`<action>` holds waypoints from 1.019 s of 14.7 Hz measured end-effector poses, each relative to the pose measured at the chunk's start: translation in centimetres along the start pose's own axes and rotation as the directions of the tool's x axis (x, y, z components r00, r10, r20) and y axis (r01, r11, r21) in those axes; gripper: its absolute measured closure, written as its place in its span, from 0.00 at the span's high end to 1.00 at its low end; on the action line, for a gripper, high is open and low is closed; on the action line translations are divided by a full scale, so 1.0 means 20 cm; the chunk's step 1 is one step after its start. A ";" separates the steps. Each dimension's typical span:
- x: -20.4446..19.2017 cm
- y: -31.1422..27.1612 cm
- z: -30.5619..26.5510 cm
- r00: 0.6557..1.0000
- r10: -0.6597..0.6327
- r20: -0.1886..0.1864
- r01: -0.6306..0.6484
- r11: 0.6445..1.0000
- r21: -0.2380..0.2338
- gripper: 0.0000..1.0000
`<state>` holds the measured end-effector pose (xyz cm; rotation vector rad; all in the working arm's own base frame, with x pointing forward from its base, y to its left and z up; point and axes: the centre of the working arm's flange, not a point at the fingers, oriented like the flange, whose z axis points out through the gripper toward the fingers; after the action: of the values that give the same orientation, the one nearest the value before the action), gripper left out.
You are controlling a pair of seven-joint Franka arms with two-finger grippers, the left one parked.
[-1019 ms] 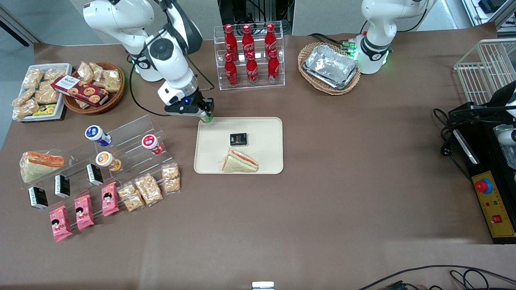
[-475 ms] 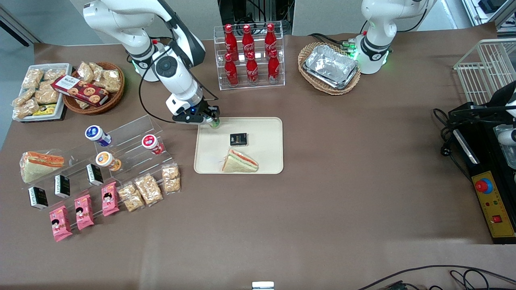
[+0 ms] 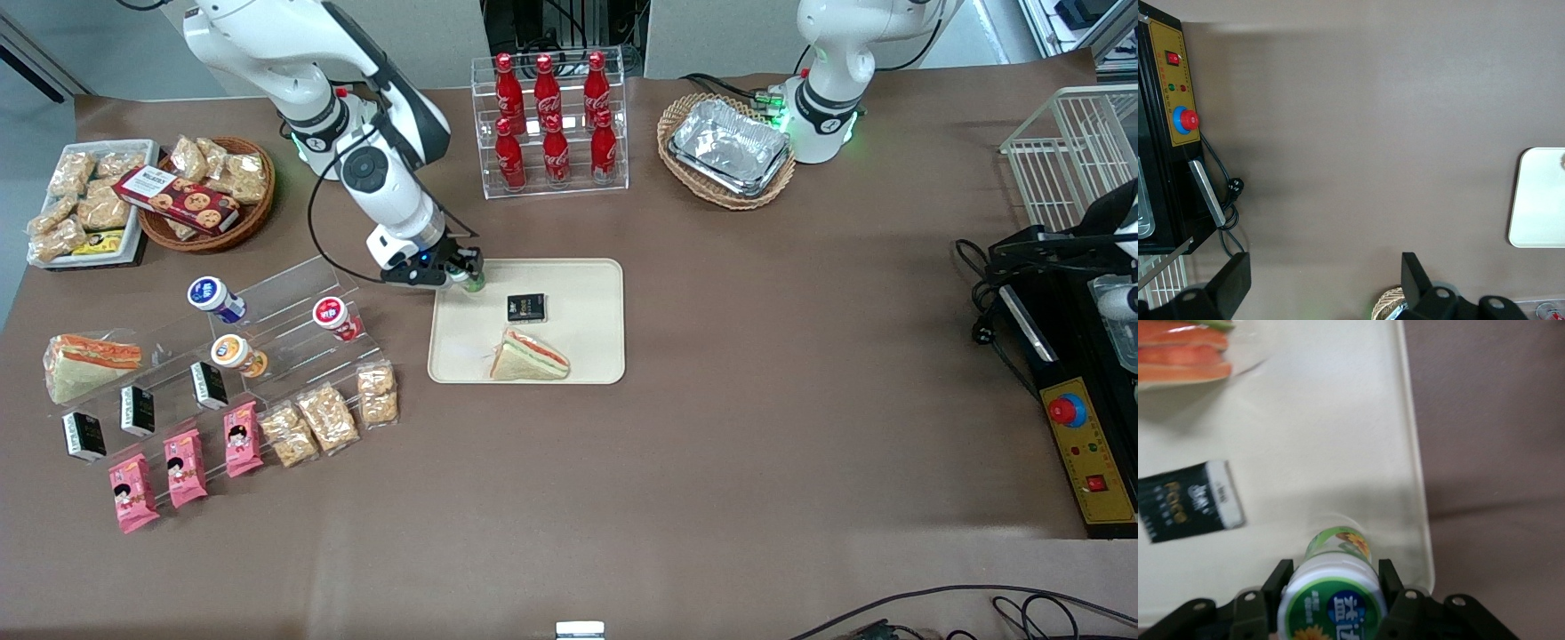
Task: Place green gum on tray
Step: 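Lower the bottle onto the tray and open the right gripper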
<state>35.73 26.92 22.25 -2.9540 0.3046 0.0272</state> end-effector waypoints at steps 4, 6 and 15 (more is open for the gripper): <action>0.06 0.05 0.01 1.000 0.013 -0.011 -0.013 1.000 -0.006 0.58; 0.08 0.06 0.00 1.000 0.015 -0.014 -0.015 1.000 -0.006 0.58; 0.23 0.03 -0.09 0.970 0.240 -0.046 -0.239 0.970 0.035 1.00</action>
<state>40.18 25.07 23.71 -2.8738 0.6613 -0.0206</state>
